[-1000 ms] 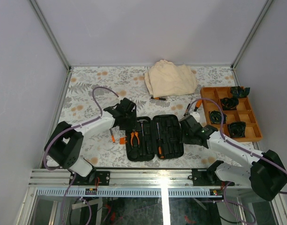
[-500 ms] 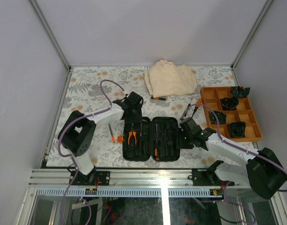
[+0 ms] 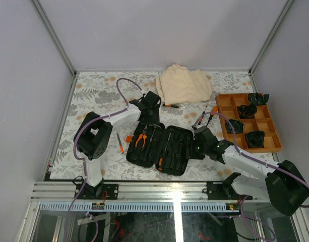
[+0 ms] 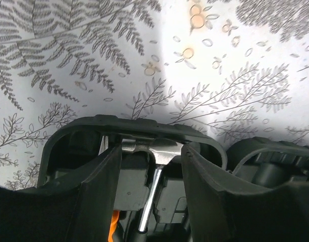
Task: Sort the tools into containers
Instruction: Place the screwdriver in the storage box.
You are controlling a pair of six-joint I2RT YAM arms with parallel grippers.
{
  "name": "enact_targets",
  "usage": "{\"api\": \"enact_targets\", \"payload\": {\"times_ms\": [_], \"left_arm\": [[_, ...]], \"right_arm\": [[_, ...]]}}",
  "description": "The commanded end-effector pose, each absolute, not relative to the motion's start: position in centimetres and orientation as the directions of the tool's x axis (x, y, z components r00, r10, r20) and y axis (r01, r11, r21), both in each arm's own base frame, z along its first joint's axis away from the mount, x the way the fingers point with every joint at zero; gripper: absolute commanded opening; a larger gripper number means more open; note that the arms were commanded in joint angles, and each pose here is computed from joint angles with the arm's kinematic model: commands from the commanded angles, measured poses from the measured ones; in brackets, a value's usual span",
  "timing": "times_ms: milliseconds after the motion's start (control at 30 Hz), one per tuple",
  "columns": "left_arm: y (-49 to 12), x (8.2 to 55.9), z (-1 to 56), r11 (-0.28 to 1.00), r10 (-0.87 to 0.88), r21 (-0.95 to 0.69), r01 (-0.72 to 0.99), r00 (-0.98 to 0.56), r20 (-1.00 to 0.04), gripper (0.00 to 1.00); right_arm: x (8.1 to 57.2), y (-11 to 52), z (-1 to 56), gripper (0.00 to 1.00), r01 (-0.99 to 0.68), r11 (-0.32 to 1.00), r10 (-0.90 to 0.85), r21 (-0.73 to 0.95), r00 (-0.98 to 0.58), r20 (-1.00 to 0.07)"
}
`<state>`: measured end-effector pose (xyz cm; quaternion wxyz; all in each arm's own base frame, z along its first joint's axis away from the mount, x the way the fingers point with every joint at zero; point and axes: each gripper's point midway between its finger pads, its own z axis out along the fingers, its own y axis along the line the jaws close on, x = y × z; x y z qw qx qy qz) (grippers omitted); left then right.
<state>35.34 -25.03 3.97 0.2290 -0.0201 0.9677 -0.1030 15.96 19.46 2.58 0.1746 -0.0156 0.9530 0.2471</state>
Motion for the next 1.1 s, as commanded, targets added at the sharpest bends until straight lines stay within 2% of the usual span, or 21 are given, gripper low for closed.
{"api": "enact_targets", "payload": {"times_ms": [0,200,367,700,1067], "left_arm": [[-25.8,37.4,5.9,0.972,-0.085,-0.232,0.038,-0.864,-0.496,0.5],[-24.5,36.3,7.9,0.973,-0.106,-0.228,0.021,-0.84,-0.532,0.5],[-24.6,33.2,9.8,0.969,-0.094,-0.242,0.053,-0.824,-0.558,0.5],[-29.3,23.9,11.4,0.92,-0.02,-0.336,0.201,-0.833,-0.553,0.49],[-31.2,19.1,8.6,0.91,0.058,-0.328,0.254,-0.86,-0.507,0.45]], "right_arm": [[19.7,18.9,5.6,0.54,-0.091,0.902,0.144,0.422,-0.857,-0.494],[21.0,15.2,7.2,0.55,-0.03,0.955,0.162,0.294,-0.777,-0.608],[21.4,15.2,8.4,0.56,-0.042,0.944,0.194,0.329,-0.734,-0.651],[23.0,17.5,10.1,0.56,-0.048,0.886,0.307,0.461,-0.684,-0.662],[23.1,18.7,10.9,0.52,-0.075,0.862,0.314,0.501,-0.696,-0.645]]}}
